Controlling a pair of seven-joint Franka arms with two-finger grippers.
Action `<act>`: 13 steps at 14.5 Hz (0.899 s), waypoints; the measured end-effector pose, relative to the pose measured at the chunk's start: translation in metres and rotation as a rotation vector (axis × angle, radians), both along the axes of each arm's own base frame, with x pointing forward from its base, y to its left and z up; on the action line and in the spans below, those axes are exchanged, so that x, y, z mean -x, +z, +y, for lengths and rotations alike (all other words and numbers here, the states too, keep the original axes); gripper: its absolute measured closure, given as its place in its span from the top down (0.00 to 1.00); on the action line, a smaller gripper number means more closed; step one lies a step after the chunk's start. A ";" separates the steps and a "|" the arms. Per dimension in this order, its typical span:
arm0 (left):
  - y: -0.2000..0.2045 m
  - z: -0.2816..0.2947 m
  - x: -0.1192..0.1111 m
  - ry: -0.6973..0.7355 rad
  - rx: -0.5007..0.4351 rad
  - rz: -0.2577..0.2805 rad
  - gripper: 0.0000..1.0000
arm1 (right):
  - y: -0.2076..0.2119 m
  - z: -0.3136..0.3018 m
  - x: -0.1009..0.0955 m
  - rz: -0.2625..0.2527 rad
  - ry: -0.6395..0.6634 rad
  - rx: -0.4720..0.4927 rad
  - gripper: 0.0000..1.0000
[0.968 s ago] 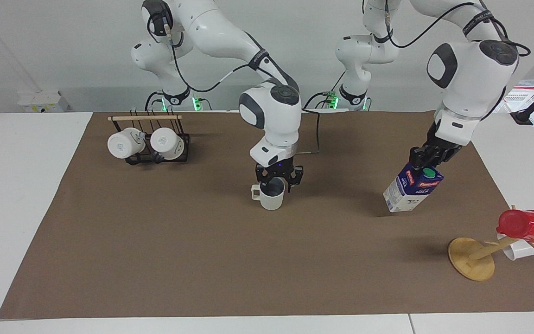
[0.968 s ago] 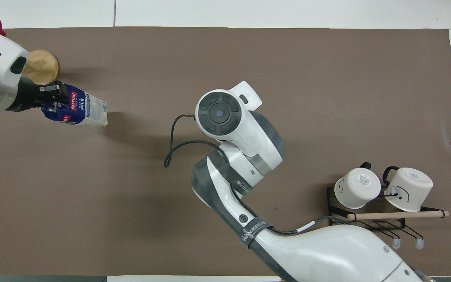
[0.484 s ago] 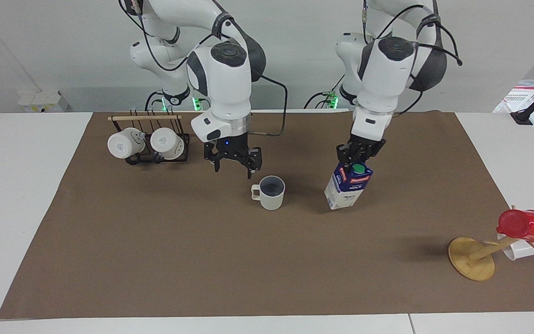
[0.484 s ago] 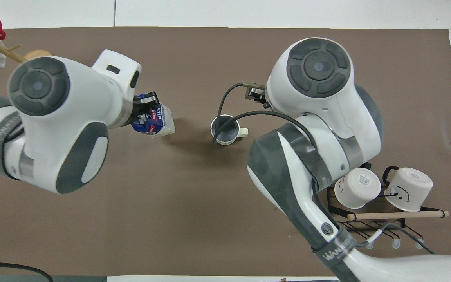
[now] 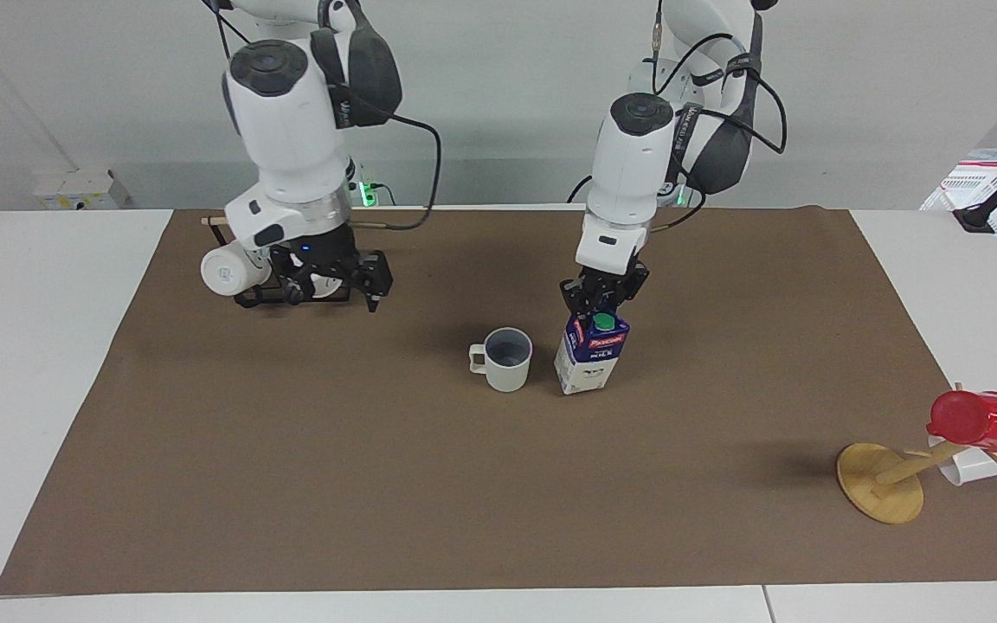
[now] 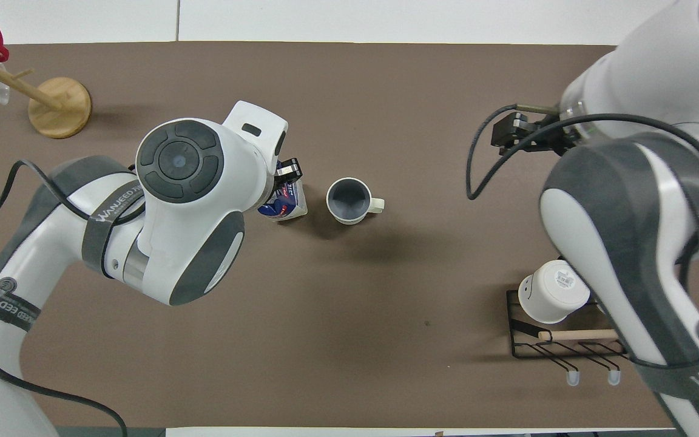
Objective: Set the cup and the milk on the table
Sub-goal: 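Withdraw the right gripper while the left gripper carries the carton beside the mug, then lower the milk carton beside the mug and open the left gripper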
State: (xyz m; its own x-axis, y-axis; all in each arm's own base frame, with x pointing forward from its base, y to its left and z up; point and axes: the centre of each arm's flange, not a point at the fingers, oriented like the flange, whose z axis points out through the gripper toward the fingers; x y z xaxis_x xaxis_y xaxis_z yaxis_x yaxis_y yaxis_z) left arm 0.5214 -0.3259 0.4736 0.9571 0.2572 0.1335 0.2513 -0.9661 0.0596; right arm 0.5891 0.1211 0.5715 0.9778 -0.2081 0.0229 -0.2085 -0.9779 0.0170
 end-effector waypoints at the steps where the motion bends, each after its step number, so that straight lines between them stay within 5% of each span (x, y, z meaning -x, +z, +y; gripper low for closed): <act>1: -0.001 -0.004 0.002 0.000 0.000 0.001 0.44 | 0.005 -0.019 0.005 0.010 0.020 0.000 1.00; 9: -0.012 -0.024 0.011 -0.017 -0.001 0.007 0.44 | 0.026 -0.171 0.046 0.056 0.092 -0.011 1.00; 13: -0.013 -0.025 0.011 -0.018 -0.001 0.006 0.44 | 0.071 -0.180 0.068 0.074 0.087 -0.016 1.00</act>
